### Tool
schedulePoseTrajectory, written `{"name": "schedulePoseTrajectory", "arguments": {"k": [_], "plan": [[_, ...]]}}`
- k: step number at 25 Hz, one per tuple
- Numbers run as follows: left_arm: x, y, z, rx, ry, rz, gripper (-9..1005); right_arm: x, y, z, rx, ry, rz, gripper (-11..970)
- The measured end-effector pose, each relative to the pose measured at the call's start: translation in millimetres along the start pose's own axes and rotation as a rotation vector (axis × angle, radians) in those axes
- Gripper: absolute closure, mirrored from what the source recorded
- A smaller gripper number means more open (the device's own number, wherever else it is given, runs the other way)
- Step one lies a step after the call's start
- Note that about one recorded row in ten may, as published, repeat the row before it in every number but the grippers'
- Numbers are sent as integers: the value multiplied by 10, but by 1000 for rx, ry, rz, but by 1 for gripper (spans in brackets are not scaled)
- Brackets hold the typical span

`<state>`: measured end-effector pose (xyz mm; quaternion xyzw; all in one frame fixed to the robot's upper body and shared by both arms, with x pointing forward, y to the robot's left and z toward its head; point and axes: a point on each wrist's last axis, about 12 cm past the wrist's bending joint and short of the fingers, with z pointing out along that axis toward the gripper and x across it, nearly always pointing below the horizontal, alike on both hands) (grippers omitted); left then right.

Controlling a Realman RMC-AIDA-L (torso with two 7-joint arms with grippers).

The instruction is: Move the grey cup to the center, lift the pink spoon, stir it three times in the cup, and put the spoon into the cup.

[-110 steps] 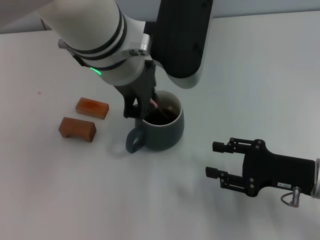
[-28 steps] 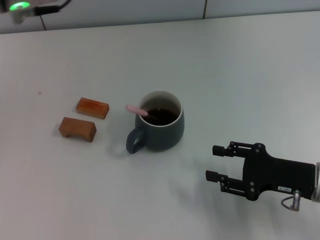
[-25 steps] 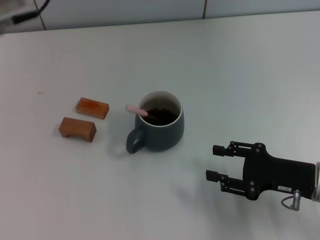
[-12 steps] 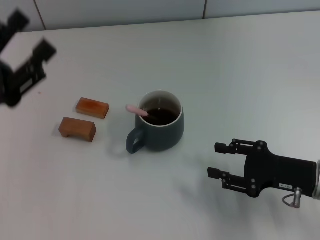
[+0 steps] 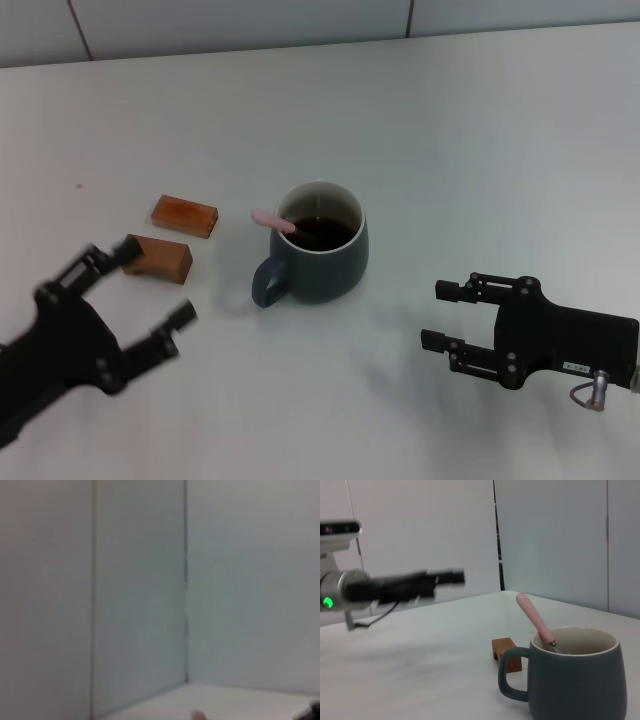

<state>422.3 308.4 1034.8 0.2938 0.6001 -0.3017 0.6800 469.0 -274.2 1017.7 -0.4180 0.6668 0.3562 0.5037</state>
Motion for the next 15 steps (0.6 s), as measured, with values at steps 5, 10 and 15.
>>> {"name": "schedulePoseTrajectory", "arguments": {"k": [5,10,15], "plan": [[217,-213,-8,82,126,-17,151,-2,-3,1,3,-3,-2,350],[293,-301,-8,91,155,-22,152,11,10,-12,8,-3,1,350],[302,-303,-7,88,160,-23,154,19,16,-23,13,-4,-5,350]]}}
